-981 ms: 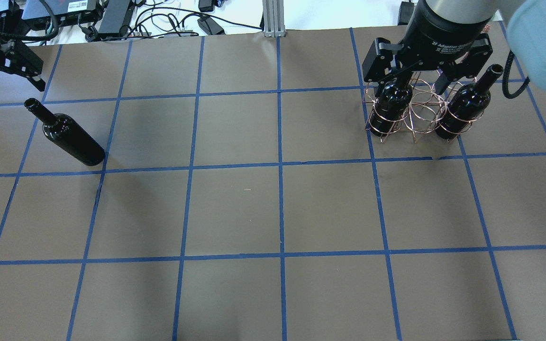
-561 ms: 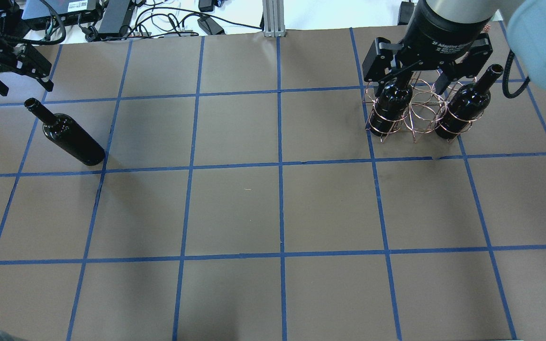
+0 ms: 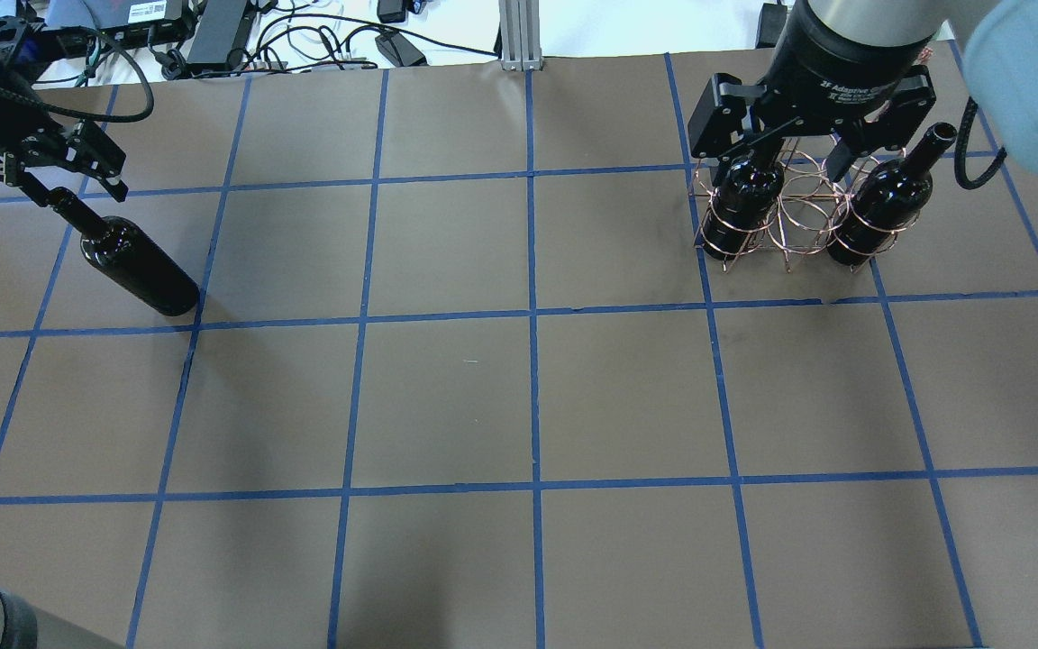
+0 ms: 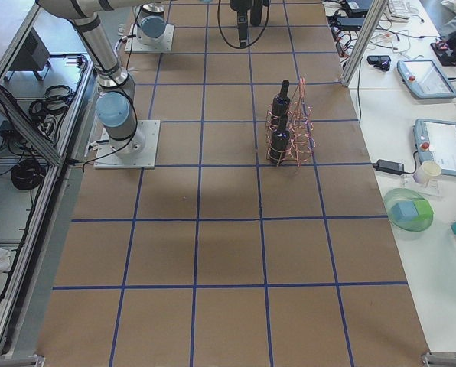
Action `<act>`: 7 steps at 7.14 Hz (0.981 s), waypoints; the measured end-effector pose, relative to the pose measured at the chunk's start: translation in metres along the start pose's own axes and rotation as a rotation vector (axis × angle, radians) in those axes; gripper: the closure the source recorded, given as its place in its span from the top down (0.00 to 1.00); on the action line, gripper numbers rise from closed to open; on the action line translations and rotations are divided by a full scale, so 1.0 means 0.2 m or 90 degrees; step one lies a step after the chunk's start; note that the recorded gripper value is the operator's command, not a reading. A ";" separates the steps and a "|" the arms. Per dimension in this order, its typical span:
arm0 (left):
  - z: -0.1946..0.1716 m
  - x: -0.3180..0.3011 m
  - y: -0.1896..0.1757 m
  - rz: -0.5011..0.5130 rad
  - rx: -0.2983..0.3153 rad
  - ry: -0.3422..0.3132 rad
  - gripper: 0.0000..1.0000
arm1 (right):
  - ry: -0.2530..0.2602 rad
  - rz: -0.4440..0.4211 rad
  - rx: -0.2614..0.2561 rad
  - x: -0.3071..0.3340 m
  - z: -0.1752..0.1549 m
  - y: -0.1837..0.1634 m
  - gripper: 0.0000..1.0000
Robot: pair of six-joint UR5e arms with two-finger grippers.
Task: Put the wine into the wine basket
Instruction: 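Lower the left gripper onto the bottle neck and close on it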
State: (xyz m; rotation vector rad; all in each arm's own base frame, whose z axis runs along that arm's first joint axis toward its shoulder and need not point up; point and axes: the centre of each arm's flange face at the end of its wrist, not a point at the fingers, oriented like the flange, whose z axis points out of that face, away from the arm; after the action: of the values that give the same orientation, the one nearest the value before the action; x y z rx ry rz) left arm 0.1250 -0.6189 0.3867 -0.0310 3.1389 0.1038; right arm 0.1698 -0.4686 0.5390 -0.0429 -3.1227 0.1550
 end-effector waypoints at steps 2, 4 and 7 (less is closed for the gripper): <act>0.05 -0.02 0.00 -0.002 -0.008 0.004 0.96 | 0.000 0.000 0.000 0.00 0.00 0.00 1.00; 0.05 -0.03 0.00 -0.005 -0.009 0.004 0.93 | -0.001 0.000 0.001 0.00 0.00 0.00 1.00; 0.06 -0.04 0.01 -0.005 -0.012 0.001 0.69 | -0.001 0.000 0.001 0.00 0.00 0.00 1.00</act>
State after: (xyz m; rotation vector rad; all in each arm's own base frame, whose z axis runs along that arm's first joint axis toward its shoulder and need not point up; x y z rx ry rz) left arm 0.1326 -0.6168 0.3755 -0.0444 3.1394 0.1329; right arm 0.1698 -0.4683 0.5395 -0.0431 -3.1238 0.1565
